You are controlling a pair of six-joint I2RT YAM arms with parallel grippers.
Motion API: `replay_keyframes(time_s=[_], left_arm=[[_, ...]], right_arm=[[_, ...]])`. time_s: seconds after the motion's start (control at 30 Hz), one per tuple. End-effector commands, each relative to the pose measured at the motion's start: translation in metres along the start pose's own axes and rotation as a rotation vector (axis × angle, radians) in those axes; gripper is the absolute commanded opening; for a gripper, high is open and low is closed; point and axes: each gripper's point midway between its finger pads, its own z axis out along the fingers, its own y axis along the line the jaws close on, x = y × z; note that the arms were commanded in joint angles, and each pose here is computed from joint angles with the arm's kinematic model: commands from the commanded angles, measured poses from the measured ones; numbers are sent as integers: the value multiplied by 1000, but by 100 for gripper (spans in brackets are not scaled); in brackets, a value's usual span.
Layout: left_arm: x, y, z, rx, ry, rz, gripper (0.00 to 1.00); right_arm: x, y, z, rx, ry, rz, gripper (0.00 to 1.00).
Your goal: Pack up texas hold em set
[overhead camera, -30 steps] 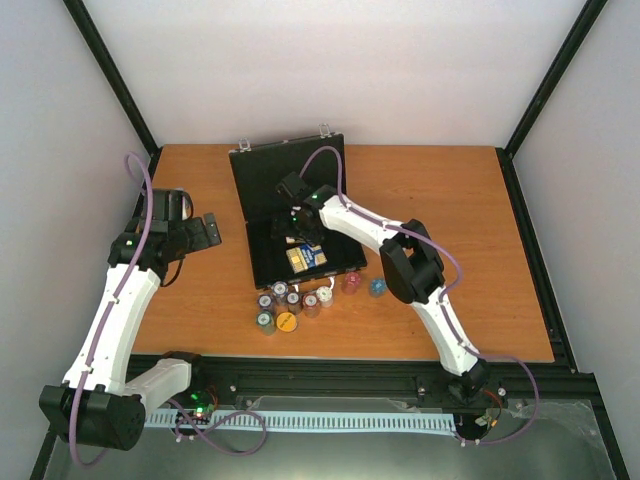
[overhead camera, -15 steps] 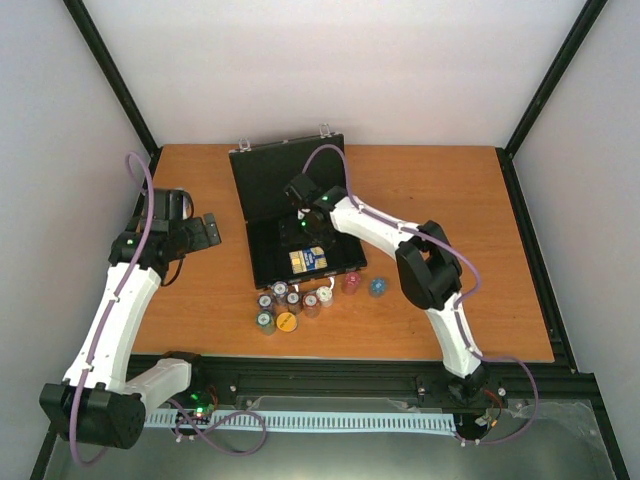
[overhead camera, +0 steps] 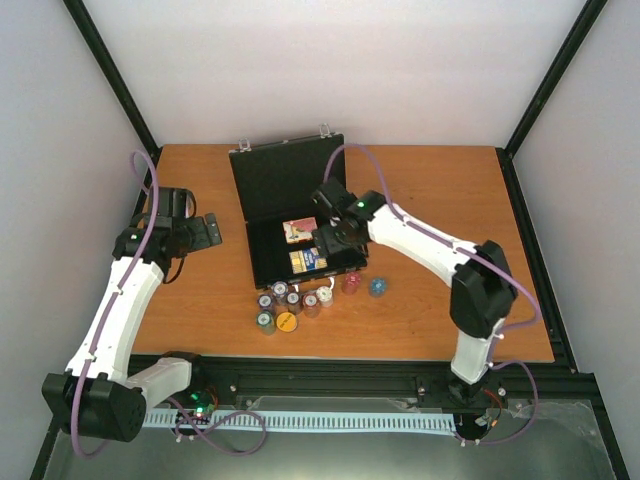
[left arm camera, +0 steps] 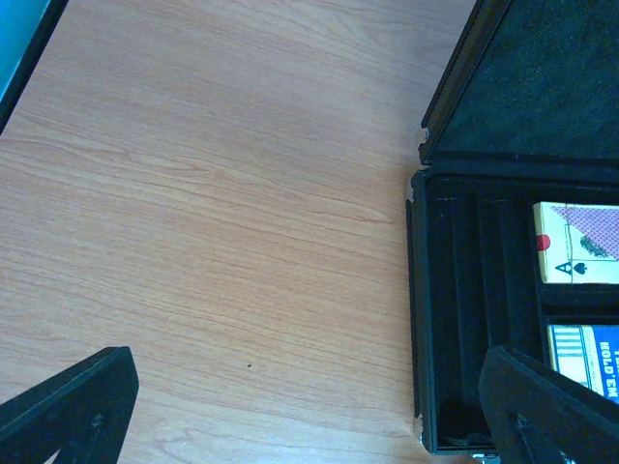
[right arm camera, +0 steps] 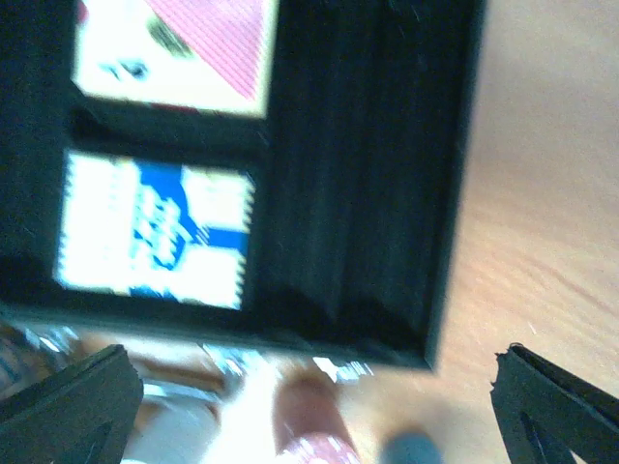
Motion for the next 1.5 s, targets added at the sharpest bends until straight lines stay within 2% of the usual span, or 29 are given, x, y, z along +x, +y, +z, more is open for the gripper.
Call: replay_keyframes(time_s=[0.0,0.13,0.27,0.43,0.53,1.0,1.2,1.37,1.47], left_arm=[[-11,-3,-5,5,-27,-1,100],[-11,-5,-2,12,-16,4,100],[-12,-6,1,11,-10,10,100],[-12,-9,6,18,2,5,100],[-12,-9,6,17,1,1,100],[-14,-6,5,-4,-1,7,100],[-13,-5,8,-10,5,5,100],[-15,-6,9,-6,3,-1,100],[-15,-6,10,-8,7,1,100]], right_arm=[[48,-43,-16,101,80,-11,100],[76,-62,-30,85,112,31,100],[98,-60,-36,31,158,2,100],[130,-58,-19,2,240,-4,86],[141,-58,-10,-5,262,6,84],[153,-62,27,-4,318,16,80],[159,-75,34,42,339,28,64],[162,-79,37,48,345,41,56],[163,-80,38,50,353,45,46]])
